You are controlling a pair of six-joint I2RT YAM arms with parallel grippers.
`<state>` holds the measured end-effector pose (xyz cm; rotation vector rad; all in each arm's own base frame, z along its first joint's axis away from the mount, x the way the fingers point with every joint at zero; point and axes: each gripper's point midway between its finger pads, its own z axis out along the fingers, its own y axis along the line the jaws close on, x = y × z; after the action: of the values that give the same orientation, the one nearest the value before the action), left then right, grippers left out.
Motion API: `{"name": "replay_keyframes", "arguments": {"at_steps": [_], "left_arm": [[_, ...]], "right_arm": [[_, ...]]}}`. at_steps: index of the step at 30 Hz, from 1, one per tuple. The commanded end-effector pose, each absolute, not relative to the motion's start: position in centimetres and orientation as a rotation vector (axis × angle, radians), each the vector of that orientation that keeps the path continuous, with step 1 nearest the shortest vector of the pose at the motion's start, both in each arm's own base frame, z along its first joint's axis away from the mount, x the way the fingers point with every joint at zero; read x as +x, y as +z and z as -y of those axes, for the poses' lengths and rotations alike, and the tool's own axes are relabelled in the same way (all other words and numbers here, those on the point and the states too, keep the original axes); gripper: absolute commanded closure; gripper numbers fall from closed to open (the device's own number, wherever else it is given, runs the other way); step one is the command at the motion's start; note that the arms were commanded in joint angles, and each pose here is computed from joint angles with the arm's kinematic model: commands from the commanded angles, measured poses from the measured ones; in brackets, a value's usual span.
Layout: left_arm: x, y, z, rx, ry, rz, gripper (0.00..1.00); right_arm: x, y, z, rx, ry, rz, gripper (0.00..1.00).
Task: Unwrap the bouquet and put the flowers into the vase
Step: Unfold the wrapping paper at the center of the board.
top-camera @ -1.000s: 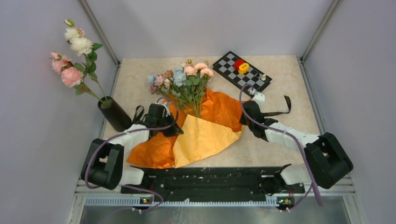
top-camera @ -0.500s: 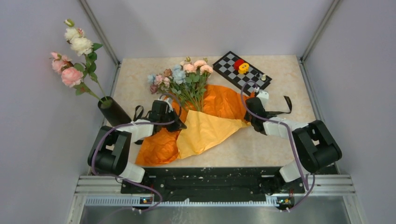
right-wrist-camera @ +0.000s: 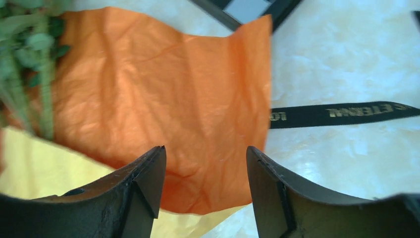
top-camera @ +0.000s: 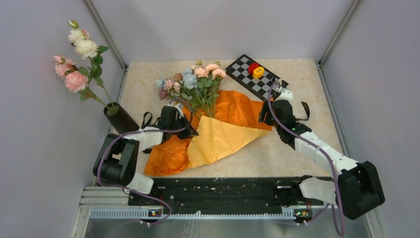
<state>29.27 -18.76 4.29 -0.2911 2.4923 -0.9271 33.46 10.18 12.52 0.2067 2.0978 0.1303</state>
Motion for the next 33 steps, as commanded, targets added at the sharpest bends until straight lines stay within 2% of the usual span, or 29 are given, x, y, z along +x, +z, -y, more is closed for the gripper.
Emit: {"name": "replay_keyframes", "arguments": {"at_steps": [1, 5, 10, 14, 17, 22, 33], "left_arm": [[30.5, 5.8, 19.5, -0.257, -0.967, -2.425, 1.0], [30.5, 5.8, 19.5, -0.26, -0.964, -2.426, 1.0], [30.6, 5.9, 19.4, -0.262, -0.958, -2.428, 1.0], [30.6, 5.8, 19.4, -0.268, -0.952, -2.432, 1.0], [30.7, 5.8, 19.3, -0.27, -0.951, -2.429, 1.0], [30.6, 5.7, 19.2, -0.269, -0.941, -2.436, 1.0], [30.5, 5.5, 19.0, -0.27, -0.925, -2.446, 1.0]], "right_arm": [[31.6, 15.7, -15.3, -0.028, 0.452, -2.103, 0.41], [28.7, 15.8, -20.6, -0.189, 0.72, -2.124, 0.48], [25.7, 13.4, -25.9, -0.326, 0.876, -2.204, 0.56], [24.2, 11.2, -27.9, -0.304, 0.987, -2.279, 0.62], [23.4, 9.1, -27.9, -0.271, 1.008, -2.334, 0.62], [23.8, 5.8, -26.0, -0.189, 0.856, -2.43, 0.64], [25.2, 2.2, -21.1, 0.006, 0.709, -2.514, 0.64]]}}
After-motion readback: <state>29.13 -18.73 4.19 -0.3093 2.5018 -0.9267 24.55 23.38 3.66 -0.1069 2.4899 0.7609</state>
